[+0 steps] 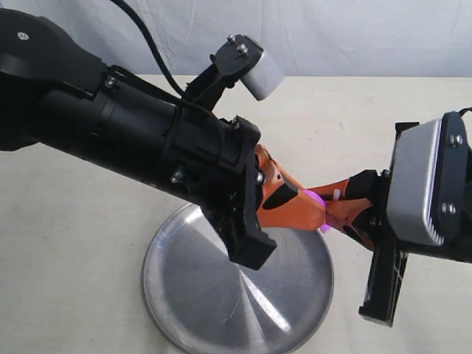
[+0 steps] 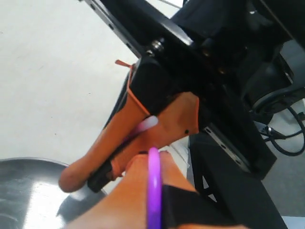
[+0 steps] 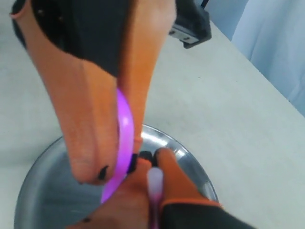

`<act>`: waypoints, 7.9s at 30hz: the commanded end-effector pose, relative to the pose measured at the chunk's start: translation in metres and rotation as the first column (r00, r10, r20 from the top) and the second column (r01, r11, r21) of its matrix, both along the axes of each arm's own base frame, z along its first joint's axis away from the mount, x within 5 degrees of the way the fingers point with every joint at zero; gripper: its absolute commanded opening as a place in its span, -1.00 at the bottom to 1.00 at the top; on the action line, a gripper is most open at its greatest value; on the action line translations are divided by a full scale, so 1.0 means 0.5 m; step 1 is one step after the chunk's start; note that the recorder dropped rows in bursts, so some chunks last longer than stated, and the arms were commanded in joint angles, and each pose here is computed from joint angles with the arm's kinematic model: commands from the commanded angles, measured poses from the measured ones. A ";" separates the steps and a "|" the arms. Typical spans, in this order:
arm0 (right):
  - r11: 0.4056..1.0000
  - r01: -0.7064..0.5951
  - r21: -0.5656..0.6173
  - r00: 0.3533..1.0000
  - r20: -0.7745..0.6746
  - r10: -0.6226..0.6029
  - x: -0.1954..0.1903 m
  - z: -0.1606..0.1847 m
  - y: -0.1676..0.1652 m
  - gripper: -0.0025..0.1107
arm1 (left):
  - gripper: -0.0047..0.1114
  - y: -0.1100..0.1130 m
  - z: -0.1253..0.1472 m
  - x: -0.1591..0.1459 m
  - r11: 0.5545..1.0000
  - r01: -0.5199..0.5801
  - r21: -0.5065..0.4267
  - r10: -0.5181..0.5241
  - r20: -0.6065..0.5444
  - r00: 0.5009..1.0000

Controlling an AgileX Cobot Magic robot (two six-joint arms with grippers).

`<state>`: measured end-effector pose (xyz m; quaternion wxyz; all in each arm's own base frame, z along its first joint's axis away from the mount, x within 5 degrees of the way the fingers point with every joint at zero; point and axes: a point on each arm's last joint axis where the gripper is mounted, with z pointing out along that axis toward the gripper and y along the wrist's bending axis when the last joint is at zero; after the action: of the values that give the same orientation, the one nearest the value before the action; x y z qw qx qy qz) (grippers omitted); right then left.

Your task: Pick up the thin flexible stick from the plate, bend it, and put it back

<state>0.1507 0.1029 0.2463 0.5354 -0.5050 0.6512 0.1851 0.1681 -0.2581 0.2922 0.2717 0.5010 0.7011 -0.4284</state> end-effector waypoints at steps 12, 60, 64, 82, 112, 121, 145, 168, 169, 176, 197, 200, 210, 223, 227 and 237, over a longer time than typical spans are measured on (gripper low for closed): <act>0.883 -0.250 0.398 0.959 -0.022 0.281 -0.050 0.060 0.039 -0.97 | -0.92 -0.008 0.028 0.060 0.932 -0.337 -0.132 0.334 -0.043 0.942; 0.829 0.309 0.466 0.923 -0.356 -0.144 0.019 0.046 0.003 -0.97 | -0.81 0.047 0.034 0.120 0.851 -0.517 -0.099 0.526 0.171 0.833; 0.829 0.309 0.466 0.923 -0.356 -0.144 0.019 0.046 0.003 -0.97 | -0.47 0.047 0.029 0.116 0.857 -0.510 -0.072 0.515 0.145 0.845; 0.803 0.443 0.399 0.864 -0.430 -0.264 0.032 0.029 -0.013 -0.97 | 0.05 0.176 -0.025 0.168 0.736 -0.603 0.307 0.598 0.122 0.792; 0.820 0.572 0.041 0.473 -0.833 -0.288 0.204 -0.185 0.057 -0.97 | -0.92 0.321 -0.034 0.203 0.354 -0.793 0.496 0.816 0.250 0.521; 0.836 0.549 -0.004 0.414 -0.867 -0.276 0.215 -0.235 0.067 -0.06 | -0.92 0.321 -0.034 0.203 0.354 -0.793 0.496 0.816 0.250 0.521; 0.753 0.649 -0.109 0.622 -0.494 -0.608 0.247 -0.095 0.003 -0.25 | -0.92 0.319 0.002 0.208 0.397 -0.860 0.322 0.820 0.297 0.489; 0.691 0.679 0.249 0.730 -0.336 -0.596 0.041 0.071 -0.075 -0.93 | -0.92 0.401 0.021 -0.035 0.398 -0.911 -0.107 0.907 0.197 0.373; 0.692 0.675 0.257 0.734 -0.332 -0.593 0.039 0.074 -0.075 -0.93 | -0.92 0.401 0.021 -0.035 0.398 -0.911 -0.107 0.907 0.197 0.373; 0.688 0.669 0.280 0.741 -0.317 -0.592 0.029 0.084 -0.079 -0.93 | -0.92 0.401 0.021 -0.035 0.400 -0.910 -0.107 0.905 0.201 0.374; 0.422 0.867 0.266 0.490 -0.293 -0.821 -0.167 0.025 -0.203 -0.93 | -0.92 0.402 0.021 -0.035 0.401 -0.910 -0.107 0.904 0.206 0.374; 0.388 0.882 0.269 0.459 -0.293 -0.839 -0.169 -0.011 -0.206 -0.93 | -0.92 0.402 0.021 -0.035 0.401 -0.910 -0.107 0.904 0.206 0.374; 0.297 0.915 0.272 0.369 -0.270 -0.889 -0.200 -0.074 -0.216 -0.93 | -0.92 0.402 0.021 -0.035 0.401 -0.910 -0.107 0.904 0.206 0.374; 0.285 0.924 0.254 0.351 -0.267 -0.898 -0.196 -0.127 -0.218 -0.93 | -0.92 0.401 0.022 -0.034 0.401 -0.908 -0.117 0.904 0.208 0.373; 0.283 0.925 0.252 0.349 -0.273 -0.896 -0.196 -0.131 -0.218 -0.93 | -0.92 0.401 0.022 -0.034 0.401 -0.908 -0.117 0.904 0.208 0.373; 0.284 0.924 0.256 0.352 -0.276 -0.894 -0.195 -0.131 -0.218 -0.93 | -0.92 0.401 0.022 -0.034 0.401 -0.908 -0.117 0.904 0.208 0.373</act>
<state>0.0527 -0.0058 0.1813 0.5966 0.0734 0.7991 -0.0124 0.1520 -0.0578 0.3018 0.5312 0.0860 0.8316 -0.1374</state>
